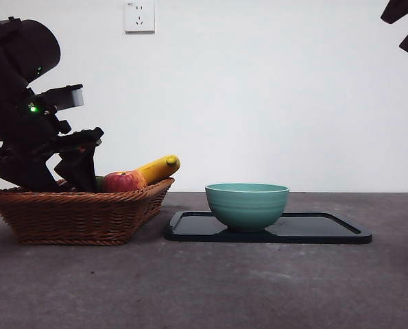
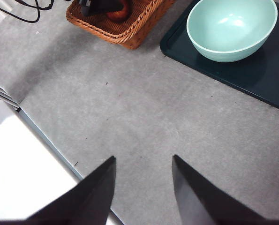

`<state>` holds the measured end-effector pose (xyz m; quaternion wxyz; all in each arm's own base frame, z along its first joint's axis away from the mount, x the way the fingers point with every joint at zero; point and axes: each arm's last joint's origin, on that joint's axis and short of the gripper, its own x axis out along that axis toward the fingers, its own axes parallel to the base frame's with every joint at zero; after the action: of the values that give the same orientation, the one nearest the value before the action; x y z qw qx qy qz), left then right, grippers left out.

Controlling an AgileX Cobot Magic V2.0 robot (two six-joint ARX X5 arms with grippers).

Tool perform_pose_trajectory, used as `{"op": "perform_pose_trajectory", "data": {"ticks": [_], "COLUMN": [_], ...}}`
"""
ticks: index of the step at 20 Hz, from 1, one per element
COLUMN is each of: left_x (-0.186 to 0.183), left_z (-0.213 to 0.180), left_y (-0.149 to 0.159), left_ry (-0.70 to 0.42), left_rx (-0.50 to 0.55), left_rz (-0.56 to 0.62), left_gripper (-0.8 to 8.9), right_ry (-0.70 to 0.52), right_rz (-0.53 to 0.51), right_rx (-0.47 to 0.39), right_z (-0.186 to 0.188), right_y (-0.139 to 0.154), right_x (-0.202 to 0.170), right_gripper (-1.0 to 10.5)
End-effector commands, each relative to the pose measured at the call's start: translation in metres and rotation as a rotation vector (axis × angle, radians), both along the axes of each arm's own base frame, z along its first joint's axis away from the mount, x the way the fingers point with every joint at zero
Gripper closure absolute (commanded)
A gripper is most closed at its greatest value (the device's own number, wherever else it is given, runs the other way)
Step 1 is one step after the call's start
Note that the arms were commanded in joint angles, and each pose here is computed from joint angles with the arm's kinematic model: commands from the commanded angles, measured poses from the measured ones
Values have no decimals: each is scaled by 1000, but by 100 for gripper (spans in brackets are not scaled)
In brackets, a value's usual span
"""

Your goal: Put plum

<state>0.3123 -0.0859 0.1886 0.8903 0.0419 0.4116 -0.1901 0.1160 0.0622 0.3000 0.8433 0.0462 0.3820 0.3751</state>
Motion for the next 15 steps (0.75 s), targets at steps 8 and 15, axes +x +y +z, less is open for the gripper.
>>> {"op": "perform_pose_trajectory", "data": {"ticks": [8, 15], "left_x": [-9, -85], "left_z": [37, 117], "left_y": [2, 6], "left_ry": [-109, -199], "left_rx": [-36, -237], "left_rz": [6, -180], "left_gripper": [342, 349], "right_ry": [-18, -45], "right_rz": [9, 8], "right_rx": [4, 16], "right_z": [3, 5], "right_y": [1, 2], "right_x": [1, 3], "right_gripper": [756, 756]}}
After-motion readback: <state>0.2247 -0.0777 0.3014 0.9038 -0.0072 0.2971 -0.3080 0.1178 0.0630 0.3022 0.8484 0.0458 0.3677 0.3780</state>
